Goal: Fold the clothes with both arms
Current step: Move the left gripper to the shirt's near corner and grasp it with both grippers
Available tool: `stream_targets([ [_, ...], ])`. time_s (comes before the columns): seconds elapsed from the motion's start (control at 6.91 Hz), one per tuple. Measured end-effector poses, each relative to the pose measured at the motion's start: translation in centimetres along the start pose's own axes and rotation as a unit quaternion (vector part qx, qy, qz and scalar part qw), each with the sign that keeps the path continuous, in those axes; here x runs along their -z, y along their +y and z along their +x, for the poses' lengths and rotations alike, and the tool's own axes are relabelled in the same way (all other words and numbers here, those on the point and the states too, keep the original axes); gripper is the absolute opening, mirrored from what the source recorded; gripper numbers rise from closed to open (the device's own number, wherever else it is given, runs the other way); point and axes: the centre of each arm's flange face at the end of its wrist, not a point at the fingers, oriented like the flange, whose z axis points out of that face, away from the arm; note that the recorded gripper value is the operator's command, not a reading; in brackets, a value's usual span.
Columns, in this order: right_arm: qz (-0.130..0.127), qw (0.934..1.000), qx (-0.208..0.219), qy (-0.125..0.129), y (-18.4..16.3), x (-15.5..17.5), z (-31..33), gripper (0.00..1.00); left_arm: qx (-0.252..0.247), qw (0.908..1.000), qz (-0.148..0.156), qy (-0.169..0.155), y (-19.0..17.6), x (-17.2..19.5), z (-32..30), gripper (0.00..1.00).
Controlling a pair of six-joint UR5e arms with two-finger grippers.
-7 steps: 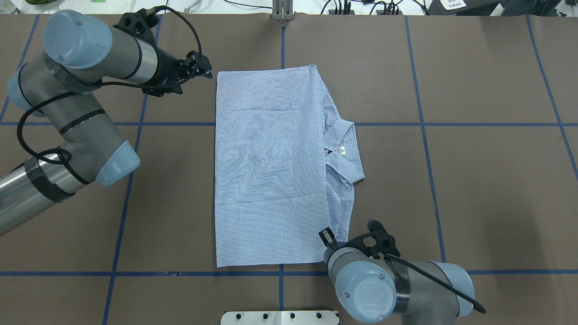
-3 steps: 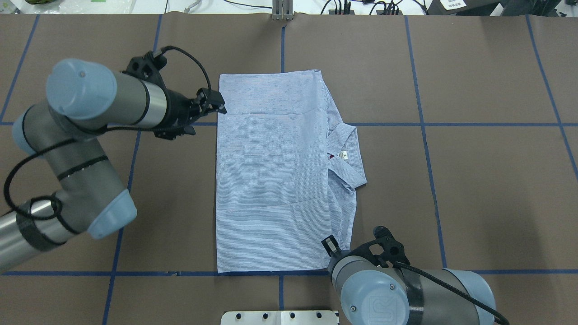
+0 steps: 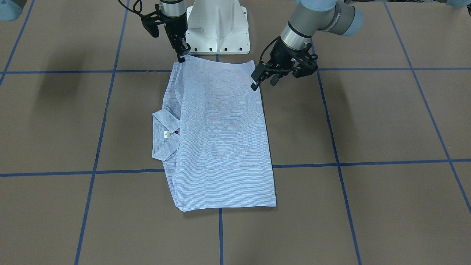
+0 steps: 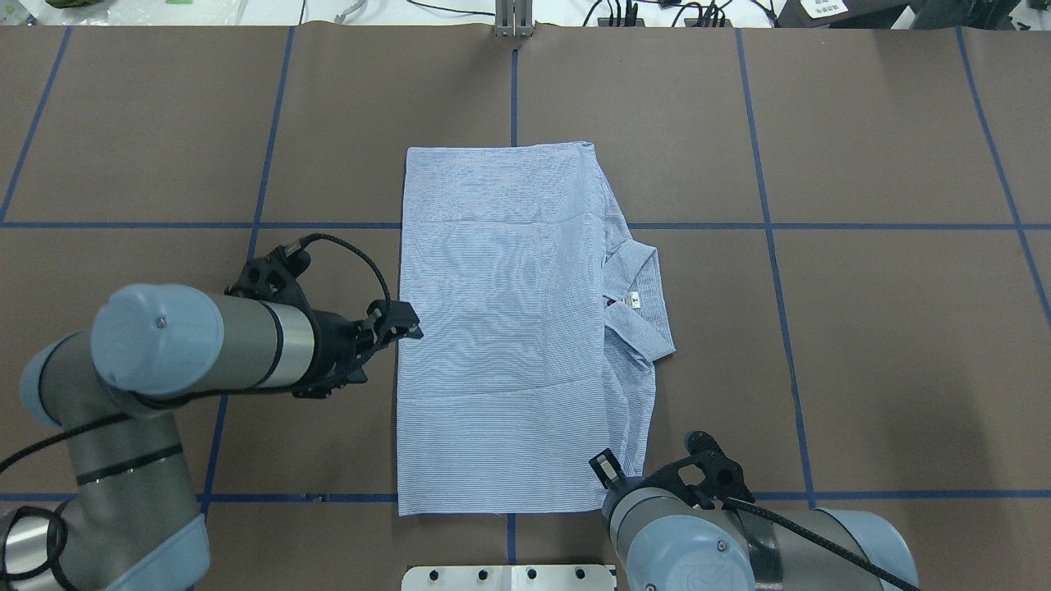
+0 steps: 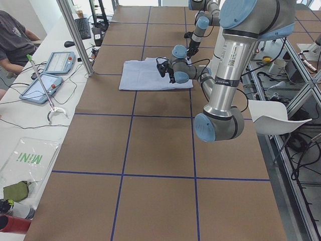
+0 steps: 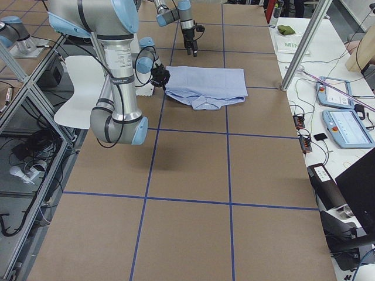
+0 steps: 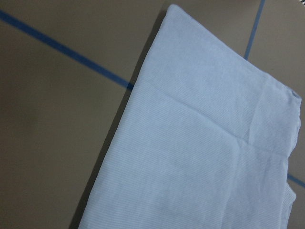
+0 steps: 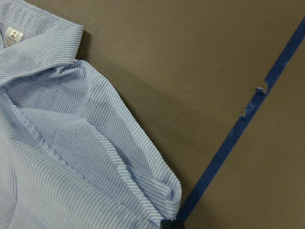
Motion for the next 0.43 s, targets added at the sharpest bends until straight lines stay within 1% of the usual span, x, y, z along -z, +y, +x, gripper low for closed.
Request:
stream_targets([
  [0.14,0.0,1.0,-0.001,0.0,0.0,0.2,0.1,0.0,0.029,0.9995,-0.006,-0.012,3.7,-1.5,-2.0,0.93],
  [0.29,0.0,1.0,-0.001,0.001,-0.1,0.6,0.1,0.0,0.046,0.9986,-0.012,-0.025,6.8,-2.6,-3.6,0.88],
  [0.43,-0.001,1.0,-0.001,0.0,-0.1,0.9,0.0,0.0,0.052,0.9979,-0.015,-0.036,8.6,-3.3,-4.6,0.82],
])
